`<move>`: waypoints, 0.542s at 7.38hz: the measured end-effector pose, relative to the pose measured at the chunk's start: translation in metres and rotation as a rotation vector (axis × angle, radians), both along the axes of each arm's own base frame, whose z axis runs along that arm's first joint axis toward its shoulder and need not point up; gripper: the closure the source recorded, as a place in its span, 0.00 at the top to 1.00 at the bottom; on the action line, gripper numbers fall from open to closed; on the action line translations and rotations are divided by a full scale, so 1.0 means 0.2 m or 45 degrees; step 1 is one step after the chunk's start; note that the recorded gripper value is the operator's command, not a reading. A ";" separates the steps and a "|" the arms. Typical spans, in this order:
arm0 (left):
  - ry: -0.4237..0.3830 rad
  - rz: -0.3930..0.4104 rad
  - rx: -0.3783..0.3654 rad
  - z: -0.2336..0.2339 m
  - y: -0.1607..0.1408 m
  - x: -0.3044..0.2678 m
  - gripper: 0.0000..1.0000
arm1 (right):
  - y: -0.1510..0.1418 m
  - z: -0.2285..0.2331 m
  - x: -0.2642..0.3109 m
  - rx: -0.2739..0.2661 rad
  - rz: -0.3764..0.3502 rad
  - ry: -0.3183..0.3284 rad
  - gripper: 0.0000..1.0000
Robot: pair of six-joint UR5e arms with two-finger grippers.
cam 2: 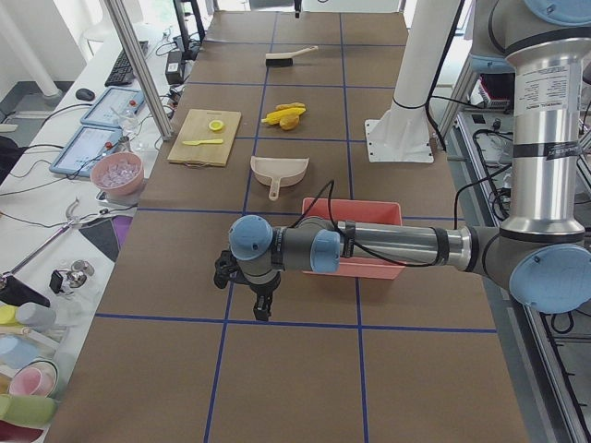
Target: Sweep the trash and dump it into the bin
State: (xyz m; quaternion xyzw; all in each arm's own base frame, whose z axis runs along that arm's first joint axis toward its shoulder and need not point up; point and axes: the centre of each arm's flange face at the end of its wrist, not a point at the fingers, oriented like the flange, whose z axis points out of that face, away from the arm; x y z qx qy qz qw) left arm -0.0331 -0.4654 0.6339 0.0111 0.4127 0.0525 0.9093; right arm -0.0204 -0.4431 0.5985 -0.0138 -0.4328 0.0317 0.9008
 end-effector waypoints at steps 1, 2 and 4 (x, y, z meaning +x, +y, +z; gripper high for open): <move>0.000 0.000 0.000 0.00 0.00 0.00 0.98 | -0.01 -0.08 -0.19 -0.028 -0.026 0.025 0.98; 0.000 0.000 0.000 0.00 0.00 0.00 0.98 | 0.00 -0.16 -0.39 -0.035 -0.044 0.082 0.98; 0.000 0.000 0.002 0.00 0.00 0.00 0.98 | 0.07 -0.24 -0.68 -0.029 -0.083 0.181 0.98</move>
